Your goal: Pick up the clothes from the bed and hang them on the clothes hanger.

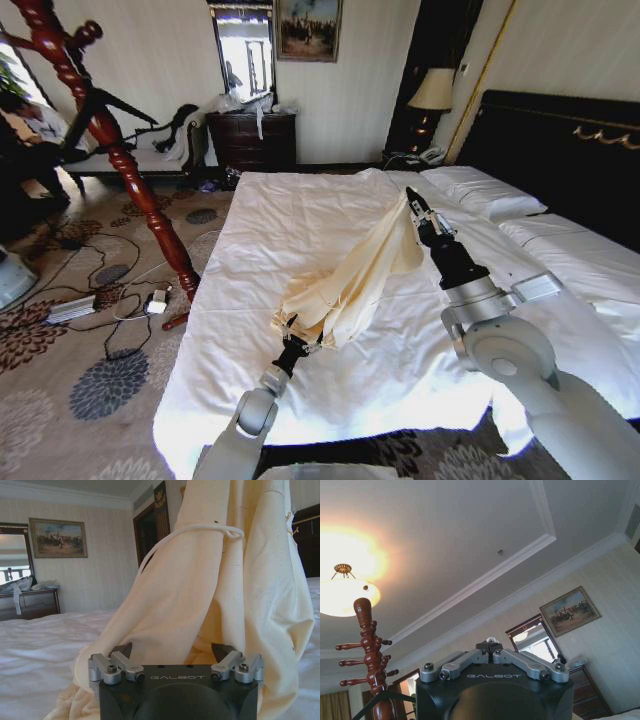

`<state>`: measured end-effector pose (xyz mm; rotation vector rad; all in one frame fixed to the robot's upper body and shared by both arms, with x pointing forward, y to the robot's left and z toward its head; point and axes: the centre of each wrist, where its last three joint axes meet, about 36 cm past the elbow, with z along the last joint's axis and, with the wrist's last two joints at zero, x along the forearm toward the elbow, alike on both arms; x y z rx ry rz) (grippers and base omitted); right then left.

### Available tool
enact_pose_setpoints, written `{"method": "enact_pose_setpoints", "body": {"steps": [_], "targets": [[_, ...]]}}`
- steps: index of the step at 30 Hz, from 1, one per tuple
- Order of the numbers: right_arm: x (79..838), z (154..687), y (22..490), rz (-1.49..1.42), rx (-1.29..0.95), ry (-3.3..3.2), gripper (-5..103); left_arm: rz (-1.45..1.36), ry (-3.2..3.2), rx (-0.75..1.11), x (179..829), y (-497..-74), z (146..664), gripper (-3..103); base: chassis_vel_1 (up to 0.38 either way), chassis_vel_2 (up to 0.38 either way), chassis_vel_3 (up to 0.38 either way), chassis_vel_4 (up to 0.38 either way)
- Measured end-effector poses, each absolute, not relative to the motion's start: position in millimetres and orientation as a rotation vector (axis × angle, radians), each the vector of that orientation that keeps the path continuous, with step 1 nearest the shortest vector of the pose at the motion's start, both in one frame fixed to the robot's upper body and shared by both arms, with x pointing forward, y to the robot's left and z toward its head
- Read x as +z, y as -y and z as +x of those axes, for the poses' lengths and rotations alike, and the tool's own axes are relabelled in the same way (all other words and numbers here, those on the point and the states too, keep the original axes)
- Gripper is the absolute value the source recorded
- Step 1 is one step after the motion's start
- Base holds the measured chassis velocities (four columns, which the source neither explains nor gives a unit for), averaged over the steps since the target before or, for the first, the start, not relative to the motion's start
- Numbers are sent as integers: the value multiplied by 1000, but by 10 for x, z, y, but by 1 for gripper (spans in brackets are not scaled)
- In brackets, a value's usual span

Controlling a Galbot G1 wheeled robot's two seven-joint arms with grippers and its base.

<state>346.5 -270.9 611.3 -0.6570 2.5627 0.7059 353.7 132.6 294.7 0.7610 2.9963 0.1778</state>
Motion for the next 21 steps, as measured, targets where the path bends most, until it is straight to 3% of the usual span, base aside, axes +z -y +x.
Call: {"method": "enact_pose_setpoints", "body": {"steps": [3, 5, 12, 17, 21], "targets": [[6103, 3464, 2700, -655, 716, -2560, 0, 754, -2991, 179, 2966, -1325, 3554, 76, 0, 0, 0, 0], [6099, 3465, 2698, -654, 718, -2560, 0, 752, -2988, 179, 2980, -1325, 3558, 76, 0, 0, 0, 0], [6074, 3467, 2699, -646, 714, -2566, 0, 728, -2973, 163, 3113, -1342, 3515, 43, 0, 0, 0, 0], [6074, 3467, 2702, -643, 710, -2568, 0, 706, -2981, 129, 3194, -1349, 3494, 32, 0, 0, 0, 0], [6075, 3504, 2730, -626, 702, -2574, 0, 707, -2978, 109, 3281, -1373, 3443, 11, 0, 0, 0, 0]]}}
